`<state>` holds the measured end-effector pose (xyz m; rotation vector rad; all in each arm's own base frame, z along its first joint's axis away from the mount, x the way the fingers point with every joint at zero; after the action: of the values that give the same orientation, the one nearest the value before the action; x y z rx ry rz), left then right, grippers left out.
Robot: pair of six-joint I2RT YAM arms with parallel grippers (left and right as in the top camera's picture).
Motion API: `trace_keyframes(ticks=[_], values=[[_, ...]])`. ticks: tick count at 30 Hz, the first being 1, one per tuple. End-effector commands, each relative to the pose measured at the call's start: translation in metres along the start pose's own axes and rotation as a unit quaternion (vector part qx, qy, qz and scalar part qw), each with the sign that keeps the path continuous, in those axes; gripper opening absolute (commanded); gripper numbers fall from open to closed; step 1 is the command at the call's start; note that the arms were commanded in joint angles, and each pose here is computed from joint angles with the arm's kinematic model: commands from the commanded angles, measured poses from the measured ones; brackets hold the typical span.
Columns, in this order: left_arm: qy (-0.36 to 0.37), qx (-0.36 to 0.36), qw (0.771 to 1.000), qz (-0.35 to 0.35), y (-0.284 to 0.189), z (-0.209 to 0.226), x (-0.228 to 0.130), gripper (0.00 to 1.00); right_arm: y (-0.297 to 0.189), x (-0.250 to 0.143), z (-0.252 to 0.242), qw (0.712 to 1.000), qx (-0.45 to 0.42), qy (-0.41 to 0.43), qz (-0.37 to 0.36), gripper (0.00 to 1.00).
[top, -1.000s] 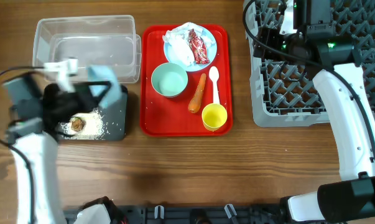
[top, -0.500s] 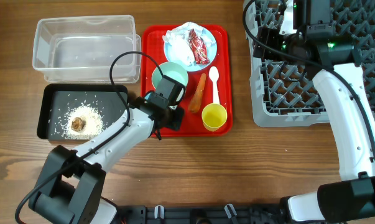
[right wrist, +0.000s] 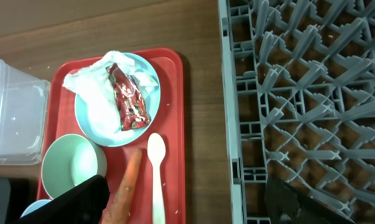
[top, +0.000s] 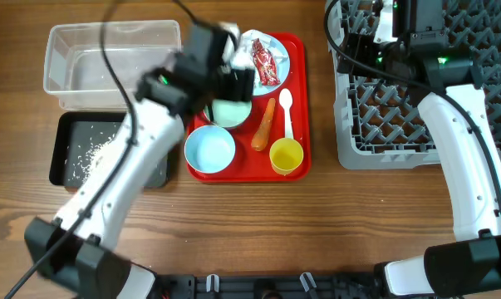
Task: Sort waste into correct bins and load items into the dishwasher rack
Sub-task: 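Tip the white plate's tissue and wrapper into the clear bin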
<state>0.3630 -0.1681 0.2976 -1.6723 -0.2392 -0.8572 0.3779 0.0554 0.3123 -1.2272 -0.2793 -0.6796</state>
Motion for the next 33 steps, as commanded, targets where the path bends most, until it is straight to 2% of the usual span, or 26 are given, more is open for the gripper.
trace_keyframes(ticks=[1, 4, 9, 14, 18, 22, 23, 24, 25, 26, 27, 29, 31, 33], values=[[0.036, 0.008, 0.999, -0.007, 0.036, 0.024, 0.039, 0.87, -0.007, 0.008, -0.015, 1.0, -0.01, 0.024, -0.012, 0.85], [0.043, 0.017, 0.999, -0.024, 0.111, 0.033, 0.059, 0.88, -0.019, 0.011, -0.031, 0.999, -0.017, 0.049, -0.016, 0.88], [0.047, 0.013, 0.998, -0.026, 0.198, 0.033, 0.041, 0.9, -0.018, 0.009, -0.032, 0.999, -0.019, 0.05, -0.011, 0.88], [0.064, -0.001, 0.997, -0.038, 0.244, 0.01, 0.028, 0.94, -0.018, 0.009, -0.032, 0.999, -0.02, 0.048, -0.011, 0.88], [0.069, 0.017, 0.997, -0.01, 0.282, 0.006, 0.0, 0.95, -0.018, 0.009, -0.032, 0.999, -0.02, 0.035, -0.011, 0.88], [0.072, 0.013, 0.997, 0.009, 0.293, 0.001, -0.012, 0.95, -0.018, 0.01, -0.034, 0.999, -0.029, 0.031, -0.015, 0.88], [0.072, 0.013, 0.997, 0.011, 0.294, 0.001, -0.014, 0.91, -0.018, 0.01, -0.034, 0.999, -0.029, 0.03, -0.014, 0.88], [0.072, 0.013, 0.997, 0.015, 0.295, 0.001, -0.016, 0.83, -0.018, 0.01, -0.034, 0.999, -0.029, 0.022, -0.014, 0.88], [0.072, 0.013, 0.997, 0.02, 0.296, 0.001, -0.018, 0.69, -0.018, 0.01, -0.034, 0.999, -0.03, 0.022, -0.013, 0.88], [0.072, 0.013, 0.997, 0.024, 0.296, 0.001, -0.02, 0.5, -0.018, 0.01, -0.034, 0.999, -0.03, 0.022, -0.013, 0.88], [0.07, 0.013, 0.997, 0.03, 0.296, 0.001, -0.022, 0.23, -0.016, 0.009, -0.034, 0.999, -0.03, 0.022, -0.012, 0.88], [0.041, 0.014, 0.999, 0.03, 0.296, 0.001, -0.022, 0.05, -0.016, 0.009, -0.034, 0.999, -0.03, 0.022, -0.011, 0.88], [0.023, 0.014, 0.999, 0.024, 0.289, 0.001, -0.016, 0.04, -0.016, 0.009, -0.034, 0.999, -0.03, 0.022, -0.011, 0.88], [0.015, 0.013, 1.0, 0.0, 0.264, -0.001, 0.006, 0.04, -0.016, 0.009, -0.034, 0.999, -0.03, 0.022, -0.01, 0.88]])
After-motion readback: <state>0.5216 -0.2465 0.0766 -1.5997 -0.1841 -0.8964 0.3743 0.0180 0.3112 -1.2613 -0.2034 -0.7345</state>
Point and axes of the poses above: each gripper's point midway between its finger pads, its own y axis out along the fingers, its own z axis along the line the jaws close on, x = y × z, the point moved 8 cm from there along -y, back along the fingers, and after that the axes turned 11 degrees about y, right-handed, at the moved point
